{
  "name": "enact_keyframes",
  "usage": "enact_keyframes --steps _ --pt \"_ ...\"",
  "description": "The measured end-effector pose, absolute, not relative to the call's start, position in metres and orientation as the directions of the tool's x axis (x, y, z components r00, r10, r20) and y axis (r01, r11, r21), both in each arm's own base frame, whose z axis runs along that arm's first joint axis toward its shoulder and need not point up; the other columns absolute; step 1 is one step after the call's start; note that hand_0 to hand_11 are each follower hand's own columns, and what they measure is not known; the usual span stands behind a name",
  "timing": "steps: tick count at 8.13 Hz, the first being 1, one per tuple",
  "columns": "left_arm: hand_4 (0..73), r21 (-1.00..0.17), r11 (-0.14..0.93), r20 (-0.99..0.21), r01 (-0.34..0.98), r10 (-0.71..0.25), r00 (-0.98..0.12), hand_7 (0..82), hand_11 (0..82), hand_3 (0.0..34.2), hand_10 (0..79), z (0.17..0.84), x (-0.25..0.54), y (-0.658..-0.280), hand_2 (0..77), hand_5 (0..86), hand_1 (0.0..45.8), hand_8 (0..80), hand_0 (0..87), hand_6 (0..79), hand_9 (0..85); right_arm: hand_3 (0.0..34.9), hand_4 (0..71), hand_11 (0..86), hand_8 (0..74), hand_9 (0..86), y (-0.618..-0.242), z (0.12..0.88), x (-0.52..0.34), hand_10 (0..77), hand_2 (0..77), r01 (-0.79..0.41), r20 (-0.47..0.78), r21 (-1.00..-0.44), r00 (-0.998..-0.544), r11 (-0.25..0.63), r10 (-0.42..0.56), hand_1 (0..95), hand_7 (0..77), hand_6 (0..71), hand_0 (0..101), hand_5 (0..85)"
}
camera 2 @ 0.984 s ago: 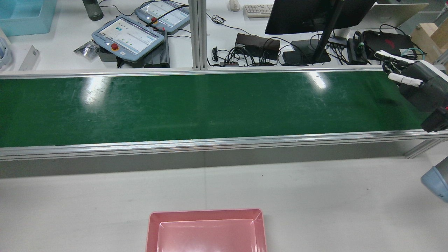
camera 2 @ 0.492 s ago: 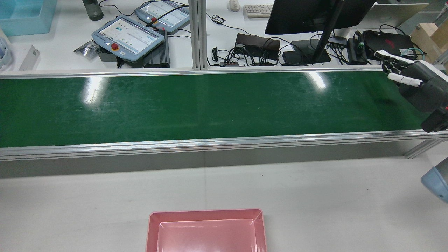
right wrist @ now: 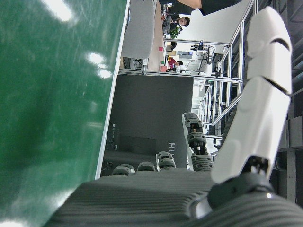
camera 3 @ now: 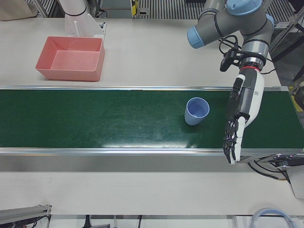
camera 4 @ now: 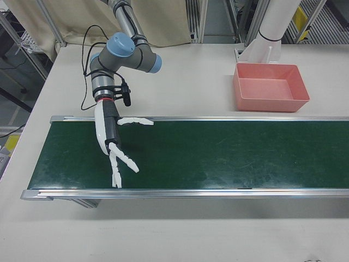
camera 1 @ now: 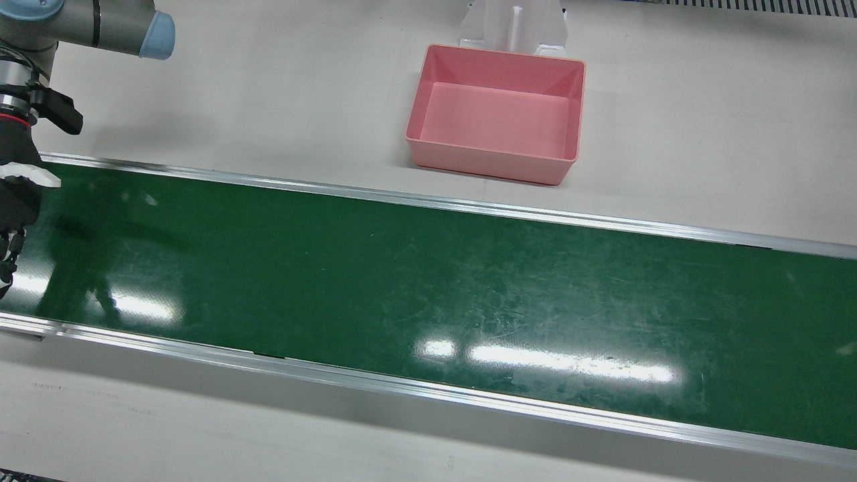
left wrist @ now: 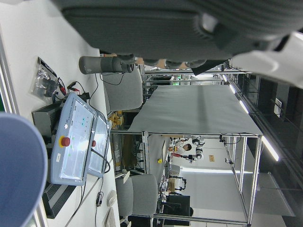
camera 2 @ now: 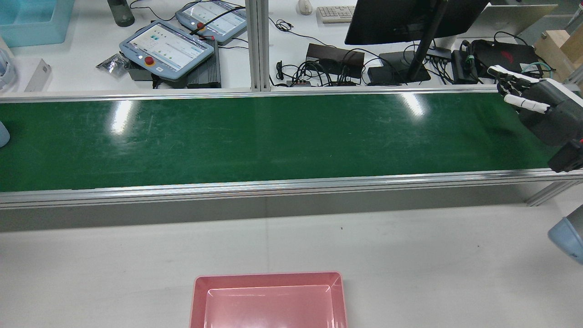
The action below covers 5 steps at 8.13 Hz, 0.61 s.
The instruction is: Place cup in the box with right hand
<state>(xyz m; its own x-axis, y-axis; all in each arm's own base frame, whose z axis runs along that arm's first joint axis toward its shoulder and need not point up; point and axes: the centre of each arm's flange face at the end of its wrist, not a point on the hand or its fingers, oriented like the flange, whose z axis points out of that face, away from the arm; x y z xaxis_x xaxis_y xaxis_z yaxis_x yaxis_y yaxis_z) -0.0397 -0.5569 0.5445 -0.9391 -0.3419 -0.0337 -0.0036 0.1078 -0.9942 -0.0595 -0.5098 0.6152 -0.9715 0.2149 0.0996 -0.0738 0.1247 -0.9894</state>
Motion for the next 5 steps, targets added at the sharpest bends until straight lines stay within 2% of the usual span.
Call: enact_keyframes --steps 5 --pt "1.1 -0.994 0.108 -0.034 -0.004 -0.343 -0.939 0.5 0.0 0.0 0.0 0.5447 -0.0396 -0.5569 1.1 0.0 0.5 0.0 0.0 0.5 0.0 0.0 6.0 1.6 0.5 0.5 -0.5086 0.6174 -0.0592 0.5 14.2 -0.077 0.102 -0.99 -0.971 0.12 0.216 18.5 8.2 3.3 49 3.8"
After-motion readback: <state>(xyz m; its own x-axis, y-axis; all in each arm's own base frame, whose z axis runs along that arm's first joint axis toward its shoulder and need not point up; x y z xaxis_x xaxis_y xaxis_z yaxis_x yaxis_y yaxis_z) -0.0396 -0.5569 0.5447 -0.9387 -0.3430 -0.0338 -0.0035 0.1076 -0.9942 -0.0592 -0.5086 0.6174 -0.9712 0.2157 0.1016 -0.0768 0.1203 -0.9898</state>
